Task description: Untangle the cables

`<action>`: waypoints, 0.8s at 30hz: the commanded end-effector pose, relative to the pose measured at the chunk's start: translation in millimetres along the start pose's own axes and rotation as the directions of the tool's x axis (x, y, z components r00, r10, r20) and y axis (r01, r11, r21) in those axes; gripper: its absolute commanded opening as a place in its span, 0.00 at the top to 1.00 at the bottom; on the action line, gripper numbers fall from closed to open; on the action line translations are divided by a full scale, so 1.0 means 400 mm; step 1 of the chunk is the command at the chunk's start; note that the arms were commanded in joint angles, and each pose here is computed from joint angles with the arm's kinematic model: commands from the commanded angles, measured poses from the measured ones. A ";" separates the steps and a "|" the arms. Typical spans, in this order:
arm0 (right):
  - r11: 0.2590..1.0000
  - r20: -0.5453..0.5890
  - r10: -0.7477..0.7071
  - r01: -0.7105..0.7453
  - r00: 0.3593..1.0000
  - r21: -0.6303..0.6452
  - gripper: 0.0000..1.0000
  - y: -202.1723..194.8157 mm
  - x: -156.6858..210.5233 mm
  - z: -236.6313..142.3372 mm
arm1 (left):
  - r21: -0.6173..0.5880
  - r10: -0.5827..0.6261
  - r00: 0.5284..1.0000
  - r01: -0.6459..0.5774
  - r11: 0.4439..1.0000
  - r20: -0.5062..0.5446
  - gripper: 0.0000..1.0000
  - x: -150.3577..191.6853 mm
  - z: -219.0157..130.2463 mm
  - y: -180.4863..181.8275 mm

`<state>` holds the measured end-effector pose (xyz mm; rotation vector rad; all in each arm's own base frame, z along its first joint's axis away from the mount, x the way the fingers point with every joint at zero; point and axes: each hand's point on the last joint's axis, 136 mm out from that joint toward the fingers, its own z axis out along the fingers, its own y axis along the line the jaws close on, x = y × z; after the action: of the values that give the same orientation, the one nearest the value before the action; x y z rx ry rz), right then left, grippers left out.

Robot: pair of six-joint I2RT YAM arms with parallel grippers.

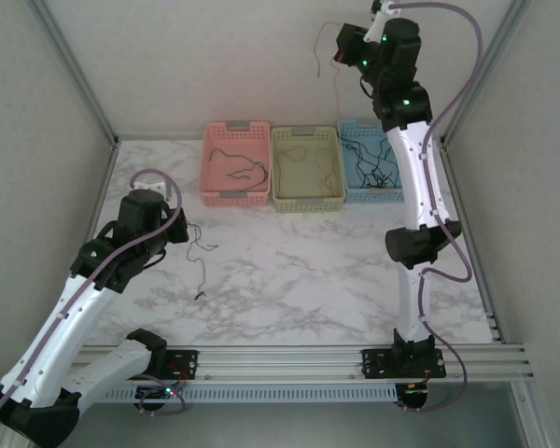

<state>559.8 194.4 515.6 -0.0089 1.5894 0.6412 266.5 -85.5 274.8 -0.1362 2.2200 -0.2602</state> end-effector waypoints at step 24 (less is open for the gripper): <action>0.914 -0.455 -0.236 0.037 0.858 -0.404 0.32 0.184 0.499 -0.267 | 0.439 0.005 1.000 -0.018 0.898 0.030 1.00 -0.162 -0.045 -0.267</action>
<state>459.5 267.9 265.0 -0.3971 2.2825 0.7035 292.3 -153.7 323.1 0.0253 2.1674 -0.6186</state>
